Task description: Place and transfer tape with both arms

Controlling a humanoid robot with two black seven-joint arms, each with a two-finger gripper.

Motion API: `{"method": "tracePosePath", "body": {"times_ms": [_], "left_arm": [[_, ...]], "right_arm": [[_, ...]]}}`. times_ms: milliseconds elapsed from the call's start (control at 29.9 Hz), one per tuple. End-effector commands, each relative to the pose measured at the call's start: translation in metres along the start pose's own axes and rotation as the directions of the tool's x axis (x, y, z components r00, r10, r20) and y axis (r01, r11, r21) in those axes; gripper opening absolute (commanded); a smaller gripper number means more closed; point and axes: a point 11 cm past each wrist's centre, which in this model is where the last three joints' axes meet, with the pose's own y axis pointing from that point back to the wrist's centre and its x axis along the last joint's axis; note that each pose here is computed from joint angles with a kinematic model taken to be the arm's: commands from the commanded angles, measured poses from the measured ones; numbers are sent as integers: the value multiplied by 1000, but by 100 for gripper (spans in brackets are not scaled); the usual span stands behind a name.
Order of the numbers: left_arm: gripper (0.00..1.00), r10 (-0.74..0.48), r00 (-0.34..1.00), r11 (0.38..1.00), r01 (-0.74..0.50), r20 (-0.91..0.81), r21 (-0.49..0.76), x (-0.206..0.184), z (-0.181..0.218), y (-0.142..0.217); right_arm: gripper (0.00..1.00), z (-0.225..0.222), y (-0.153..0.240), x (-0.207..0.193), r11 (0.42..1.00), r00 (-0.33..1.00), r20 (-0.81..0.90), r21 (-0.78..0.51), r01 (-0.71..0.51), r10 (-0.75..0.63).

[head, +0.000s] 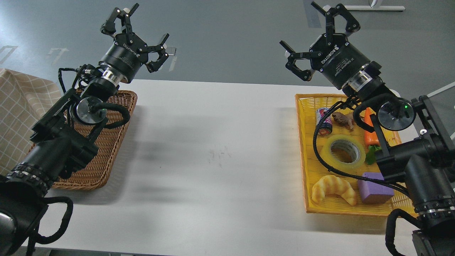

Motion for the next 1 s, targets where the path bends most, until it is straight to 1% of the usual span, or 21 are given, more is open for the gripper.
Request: {"method": "tracePosePath", "body": {"times_ms": [0, 970], "left_arm": [[98, -3, 1000, 1000, 3, -2, 0, -1, 0, 0], [98, -29, 1000, 1000, 29, -5, -4, -9, 1, -3]], "right_arm": [[100, 0, 0, 0, 1000, 1000, 0, 0, 0, 0], [100, 1, 1, 0, 1000, 1000, 0, 0, 0, 0]]}}
